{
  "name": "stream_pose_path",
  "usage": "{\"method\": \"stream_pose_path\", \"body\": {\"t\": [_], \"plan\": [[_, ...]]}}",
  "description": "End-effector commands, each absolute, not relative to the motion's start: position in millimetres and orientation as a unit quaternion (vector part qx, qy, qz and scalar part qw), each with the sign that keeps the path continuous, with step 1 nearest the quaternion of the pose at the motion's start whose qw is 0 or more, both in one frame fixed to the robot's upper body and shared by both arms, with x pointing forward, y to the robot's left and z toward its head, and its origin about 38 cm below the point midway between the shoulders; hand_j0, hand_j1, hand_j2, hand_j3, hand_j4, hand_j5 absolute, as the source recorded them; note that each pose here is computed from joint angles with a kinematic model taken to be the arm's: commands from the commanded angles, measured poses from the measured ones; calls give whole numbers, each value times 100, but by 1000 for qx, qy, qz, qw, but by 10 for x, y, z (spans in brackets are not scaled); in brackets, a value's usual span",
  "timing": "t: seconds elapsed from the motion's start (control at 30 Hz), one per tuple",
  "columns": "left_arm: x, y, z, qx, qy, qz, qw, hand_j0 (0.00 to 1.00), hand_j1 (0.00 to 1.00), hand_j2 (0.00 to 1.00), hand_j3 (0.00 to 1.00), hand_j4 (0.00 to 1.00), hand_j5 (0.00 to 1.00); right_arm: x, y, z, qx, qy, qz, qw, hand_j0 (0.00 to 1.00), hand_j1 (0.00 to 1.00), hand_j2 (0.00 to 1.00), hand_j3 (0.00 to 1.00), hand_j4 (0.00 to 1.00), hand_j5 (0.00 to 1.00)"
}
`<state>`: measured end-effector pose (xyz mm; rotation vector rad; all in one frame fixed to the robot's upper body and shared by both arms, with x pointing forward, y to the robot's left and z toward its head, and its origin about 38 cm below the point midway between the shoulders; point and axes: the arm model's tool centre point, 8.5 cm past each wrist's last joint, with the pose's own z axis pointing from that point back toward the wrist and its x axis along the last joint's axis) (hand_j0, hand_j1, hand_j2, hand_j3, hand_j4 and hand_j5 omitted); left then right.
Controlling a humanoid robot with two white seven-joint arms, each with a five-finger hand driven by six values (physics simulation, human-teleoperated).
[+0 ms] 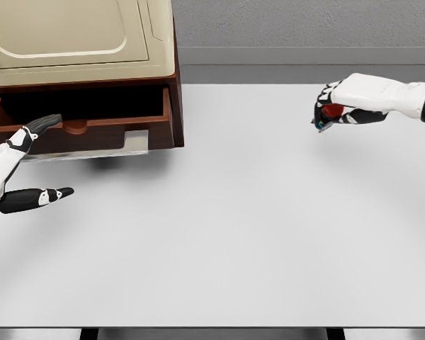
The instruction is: Open the cabinet drawer with left arm, and place a switch into the drawer with right arm
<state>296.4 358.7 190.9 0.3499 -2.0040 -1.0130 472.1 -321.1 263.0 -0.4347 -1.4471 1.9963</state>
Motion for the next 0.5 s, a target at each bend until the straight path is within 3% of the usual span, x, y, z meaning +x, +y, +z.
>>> {"method": "stream_pose_path", "body": {"t": [0.0, 0.47], "plan": [[2963, 3592, 1916, 138, -801, -402, 421, 100, 100, 100, 100, 100, 100, 4703, -3138, 2687, -162, -557, 756, 303, 44, 44, 44, 44, 44, 44], [2956, 3591, 1907, 137, -802, -400, 422, 100, 100, 100, 100, 100, 100, 4707, -2683, 2891, -147, -593, 751, 250, 45, 45, 45, 45, 45, 45]]}}
